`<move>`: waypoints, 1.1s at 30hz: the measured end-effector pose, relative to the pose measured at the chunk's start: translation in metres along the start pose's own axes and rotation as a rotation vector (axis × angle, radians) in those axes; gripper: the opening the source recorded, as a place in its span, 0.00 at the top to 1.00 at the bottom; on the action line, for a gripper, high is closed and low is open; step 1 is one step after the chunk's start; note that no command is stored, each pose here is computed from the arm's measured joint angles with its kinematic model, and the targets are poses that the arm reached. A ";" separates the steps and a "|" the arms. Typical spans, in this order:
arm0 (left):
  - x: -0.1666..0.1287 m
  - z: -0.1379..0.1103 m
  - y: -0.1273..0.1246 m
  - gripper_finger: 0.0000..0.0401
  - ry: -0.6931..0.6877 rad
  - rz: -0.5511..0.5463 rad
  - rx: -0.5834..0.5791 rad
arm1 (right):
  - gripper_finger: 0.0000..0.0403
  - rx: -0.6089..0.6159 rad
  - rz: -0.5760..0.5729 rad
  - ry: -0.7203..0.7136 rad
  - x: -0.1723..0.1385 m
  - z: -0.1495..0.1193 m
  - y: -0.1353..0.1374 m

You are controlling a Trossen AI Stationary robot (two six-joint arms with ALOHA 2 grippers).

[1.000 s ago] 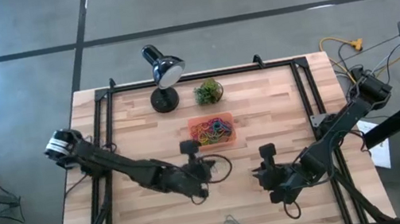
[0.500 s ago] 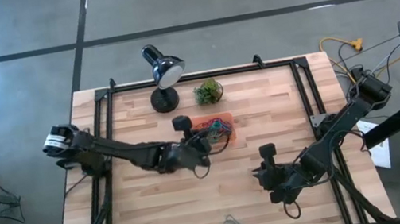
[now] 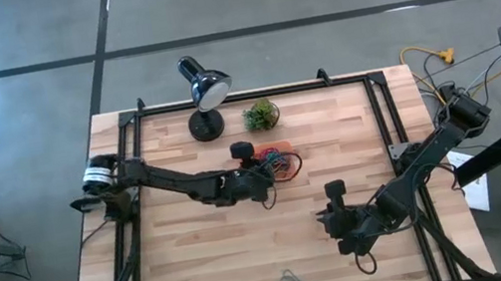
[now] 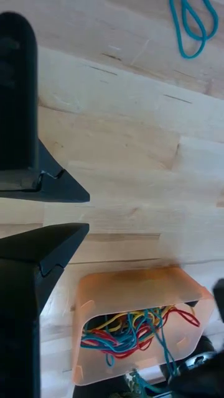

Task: Pick and place rubber bands into bin
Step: Put the blue rubber band into the orange bin

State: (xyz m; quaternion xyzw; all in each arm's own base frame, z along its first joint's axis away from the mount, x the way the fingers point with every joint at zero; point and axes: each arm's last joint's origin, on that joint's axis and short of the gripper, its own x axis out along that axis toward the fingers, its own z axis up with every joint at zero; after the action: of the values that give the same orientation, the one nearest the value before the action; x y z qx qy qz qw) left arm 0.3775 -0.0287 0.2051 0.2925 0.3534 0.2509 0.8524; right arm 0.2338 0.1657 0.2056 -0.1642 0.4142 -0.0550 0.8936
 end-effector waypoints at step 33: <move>0.007 -0.015 0.002 0.87 0.115 -0.014 0.011 | 0.85 0.001 -0.001 0.003 0.001 -0.002 0.000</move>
State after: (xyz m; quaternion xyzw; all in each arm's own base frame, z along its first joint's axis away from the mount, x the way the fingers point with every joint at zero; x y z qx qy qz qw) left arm 0.3707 -0.0180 0.1944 0.2800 0.4050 0.2595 0.8308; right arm 0.2331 0.1651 0.2036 -0.1639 0.4154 -0.0559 0.8930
